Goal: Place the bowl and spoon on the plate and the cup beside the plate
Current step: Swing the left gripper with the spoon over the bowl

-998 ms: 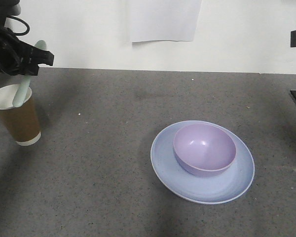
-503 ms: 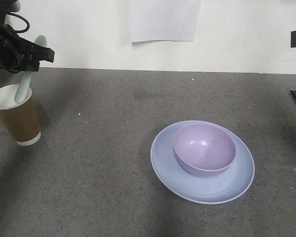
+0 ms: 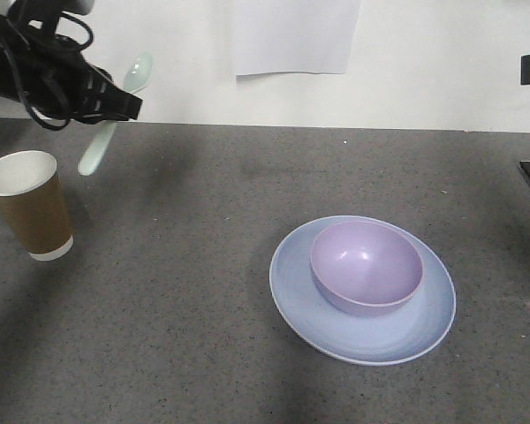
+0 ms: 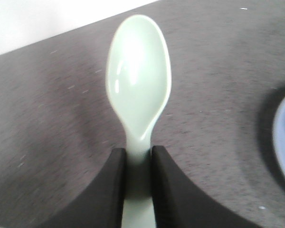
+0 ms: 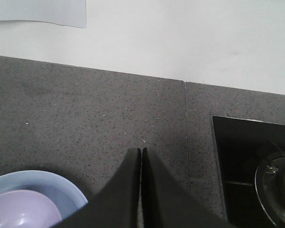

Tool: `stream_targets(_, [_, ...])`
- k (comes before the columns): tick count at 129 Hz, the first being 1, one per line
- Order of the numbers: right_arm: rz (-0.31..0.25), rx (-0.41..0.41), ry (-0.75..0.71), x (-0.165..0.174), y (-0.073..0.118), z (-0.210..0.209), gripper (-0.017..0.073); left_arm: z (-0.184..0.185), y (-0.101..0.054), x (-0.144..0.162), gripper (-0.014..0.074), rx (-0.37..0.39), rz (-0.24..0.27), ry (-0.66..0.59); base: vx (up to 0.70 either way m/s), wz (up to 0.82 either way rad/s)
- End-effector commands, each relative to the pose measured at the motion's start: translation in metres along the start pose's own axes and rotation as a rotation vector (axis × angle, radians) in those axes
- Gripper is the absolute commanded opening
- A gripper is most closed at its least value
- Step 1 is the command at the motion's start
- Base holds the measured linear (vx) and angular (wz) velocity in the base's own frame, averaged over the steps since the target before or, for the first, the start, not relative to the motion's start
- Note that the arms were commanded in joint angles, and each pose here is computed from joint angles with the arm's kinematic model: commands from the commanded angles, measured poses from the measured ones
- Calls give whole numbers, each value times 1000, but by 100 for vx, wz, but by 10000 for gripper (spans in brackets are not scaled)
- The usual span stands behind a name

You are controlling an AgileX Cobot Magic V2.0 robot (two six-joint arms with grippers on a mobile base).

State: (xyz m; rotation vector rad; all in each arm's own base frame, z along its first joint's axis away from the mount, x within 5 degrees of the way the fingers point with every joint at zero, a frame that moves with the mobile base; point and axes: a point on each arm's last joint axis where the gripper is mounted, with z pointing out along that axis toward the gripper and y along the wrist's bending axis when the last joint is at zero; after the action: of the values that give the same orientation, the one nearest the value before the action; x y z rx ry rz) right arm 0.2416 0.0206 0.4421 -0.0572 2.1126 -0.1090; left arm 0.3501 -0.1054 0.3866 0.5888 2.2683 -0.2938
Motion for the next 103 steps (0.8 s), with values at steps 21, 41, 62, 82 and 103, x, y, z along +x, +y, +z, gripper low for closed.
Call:
stream_targets(21, [-10,14,-109,-14,-5,-14,-8,-11,-71,-43,-6,180,169,-65,0,0])
stream_targets(41, [-10,14,-109,-14,-5,-14,-8,13,-106,-49,-6,229,235,-7,0,0])
stream_targets(62, [-10,14,-109,-14,-5,-14,-8,42,-148,-41,-6,234,366,48,0,0])
stream_targets(82, [-10,14,-109,-14,-5,-14,-8,62,-174,-25,-6,270,429,150,0,0])
stream_targets(103, [-10,14,-109,-14,-5,-14,-8,74,-188,-18,-6,297,426,182,0,0])
